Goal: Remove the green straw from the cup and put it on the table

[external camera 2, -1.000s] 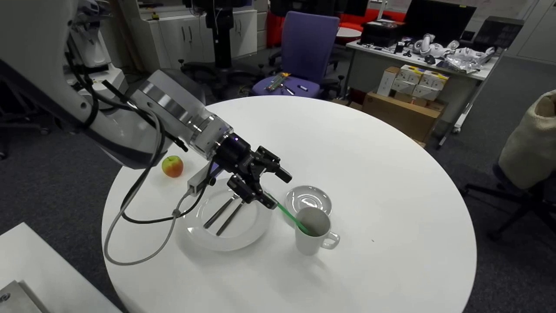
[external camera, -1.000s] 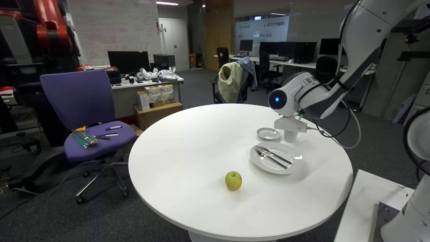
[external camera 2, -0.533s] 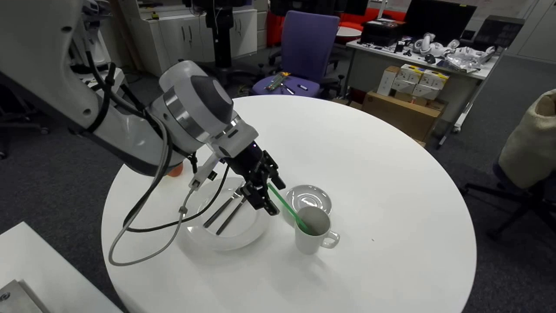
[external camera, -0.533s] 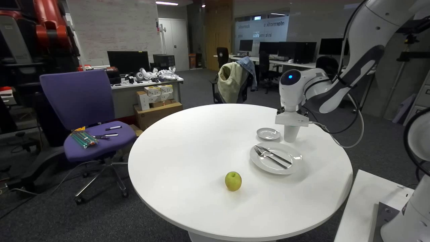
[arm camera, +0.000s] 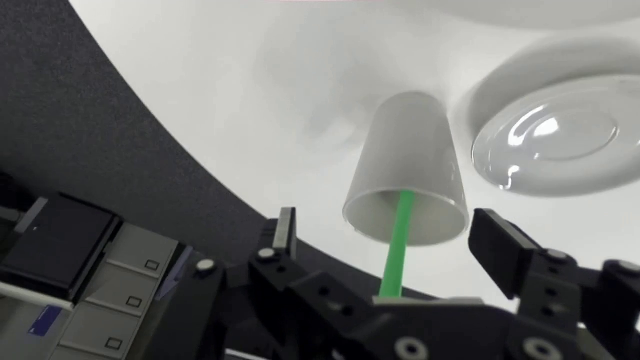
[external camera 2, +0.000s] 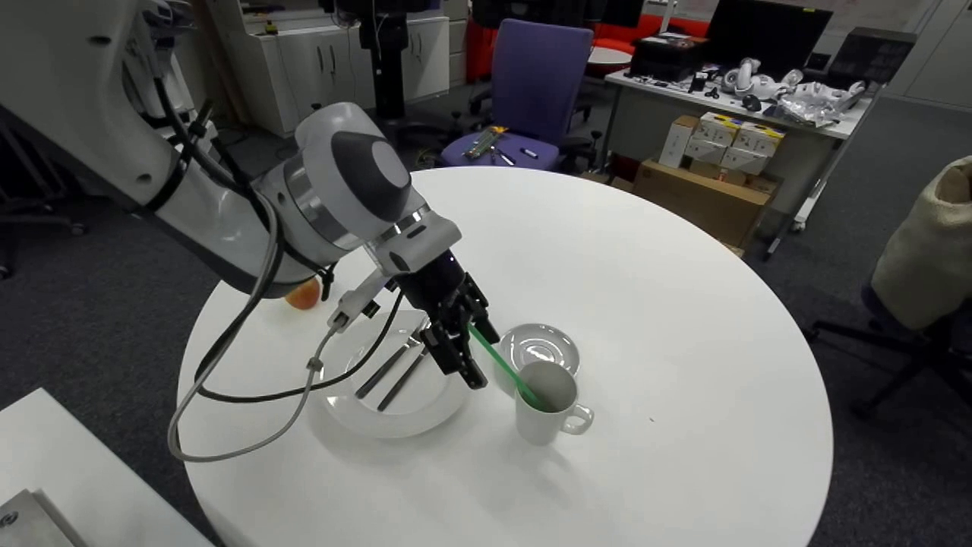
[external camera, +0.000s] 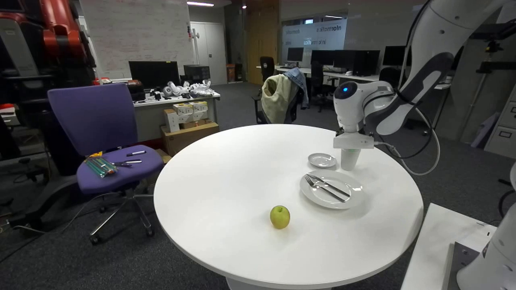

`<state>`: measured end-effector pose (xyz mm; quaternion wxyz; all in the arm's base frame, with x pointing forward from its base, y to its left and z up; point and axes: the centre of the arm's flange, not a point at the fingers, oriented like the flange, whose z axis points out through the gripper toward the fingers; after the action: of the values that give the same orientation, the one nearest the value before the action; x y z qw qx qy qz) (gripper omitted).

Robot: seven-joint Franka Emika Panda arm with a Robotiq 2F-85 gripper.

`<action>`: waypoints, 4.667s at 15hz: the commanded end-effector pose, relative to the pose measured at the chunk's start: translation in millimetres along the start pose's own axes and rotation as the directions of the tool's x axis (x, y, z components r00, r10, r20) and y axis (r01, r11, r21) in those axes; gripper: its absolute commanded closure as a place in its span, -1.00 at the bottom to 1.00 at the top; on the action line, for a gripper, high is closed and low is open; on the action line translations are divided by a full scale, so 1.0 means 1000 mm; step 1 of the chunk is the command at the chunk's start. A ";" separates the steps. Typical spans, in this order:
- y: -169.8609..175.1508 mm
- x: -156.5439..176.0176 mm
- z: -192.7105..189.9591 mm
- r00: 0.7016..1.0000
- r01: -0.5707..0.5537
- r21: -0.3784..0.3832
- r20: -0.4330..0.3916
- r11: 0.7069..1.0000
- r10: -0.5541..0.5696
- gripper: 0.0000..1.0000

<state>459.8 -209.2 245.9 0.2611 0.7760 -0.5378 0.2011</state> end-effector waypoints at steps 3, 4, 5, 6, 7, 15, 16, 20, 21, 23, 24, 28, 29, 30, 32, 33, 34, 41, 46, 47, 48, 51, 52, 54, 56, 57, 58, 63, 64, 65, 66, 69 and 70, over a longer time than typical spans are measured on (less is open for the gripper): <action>0.016 0.006 -0.052 0.952 -0.108 -0.006 -0.287 0.994 0.101 -1.00; 0.016 0.008 -0.057 0.935 -0.137 -0.005 -0.332 0.991 0.127 -1.00; 0.018 0.009 -0.062 0.922 -0.162 -0.009 -0.359 0.987 0.148 -1.00; 0.019 0.010 -0.066 0.912 -0.184 -0.014 -0.376 0.983 0.166 -1.00; 0.021 0.010 -0.068 0.908 -0.202 -0.022 -0.379 0.979 0.179 -1.00; 0.024 0.023 -0.065 0.977 -0.176 0.041 0.134 0.984 0.169 -1.00; 0.025 0.026 -0.064 0.970 -0.185 0.044 0.167 0.982 0.175 -1.00; 0.031 0.032 -0.059 0.965 -0.232 0.004 0.126 0.973 0.230 -1.00; 0.033 0.033 -0.060 0.967 -0.237 0.004 0.094 0.971 0.236 -1.00; 0.035 0.036 -0.062 0.968 -0.251 -0.001 0.031 0.968 0.250 -1.00; 0.035 0.036 -0.062 0.968 -0.253 -0.004 0.005 0.968 0.253 -1.00; 0.038 0.036 -0.061 0.970 -0.241 -0.028 -0.041 0.970 0.239 -0.20; 0.039 0.036 -0.060 0.970 -0.240 -0.034 -0.045 0.970 0.239 -0.06; 0.039 0.036 -0.060 0.970 -0.239 -0.038 -0.046 0.970 0.237 0.12; 0.039 0.037 -0.060 0.972 -0.231 -0.036 -0.039 0.972 0.230 -0.61; 0.039 0.036 -0.060 0.973 -0.231 -0.030 -0.037 0.972 0.230 -0.52; 0.039 0.036 -0.060 0.972 -0.232 -0.028 -0.036 0.972 0.231 -0.54; 0.035 0.031 -0.058 0.977 -0.214 -0.018 -0.024 0.977 0.214 -1.00; 0.032 0.027 -0.059 0.981 -0.196 -0.006 -0.015 0.981 0.196 -1.00; 0.032 0.026 -0.059 0.981 -0.195 -0.005 -0.014 0.981 0.195 -1.00; 0.032 0.026 -0.059 0.981 -0.194 -0.005 -0.013 0.981 0.194 -1.00; 0.032 0.026 -0.057 0.981 -0.193 -0.006 -0.011 0.981 0.193 -1.00; 0.032 0.025 -0.057 0.981 -0.192 -0.006 -0.009 0.981 0.192 -1.00; 0.032 0.024 -0.055 0.983 -0.183 -0.001 0.003 0.983 0.183 -1.00; 0.031 0.022 -0.054 0.984 -0.176 0.005 0.011 0.984 0.176 -1.00; 0.030 0.021 -0.054 0.985 -0.174 0.009 0.013 0.985 0.174 -1.00; 0.030 0.020 -0.054 0.985 -0.172 0.013 0.016 0.985 0.172 -1.00; 0.028 0.019 -0.053 0.986 -0.166 0.024 0.023 0.986 0.165 -0.33; 0.028 0.019 -0.053 0.986 -0.165 0.024 0.024 0.986 0.165 -0.17; 0.028 0.019 -0.053 0.986 -0.165 0.023 0.024 0.986 0.164 -0.02; 0.028 0.019 -0.053 0.986 -0.164 0.023 0.025 0.986 0.164 0.12; 0.028 0.020 -0.053 0.986 -0.165 0.022 0.027 0.986 0.164 0.60; 0.028 0.020 -0.053 0.986 -0.165 0.023 0.027 0.986 0.164 0.73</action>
<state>442.1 -197.7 299.2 0.2354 0.7263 -0.6081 0.2176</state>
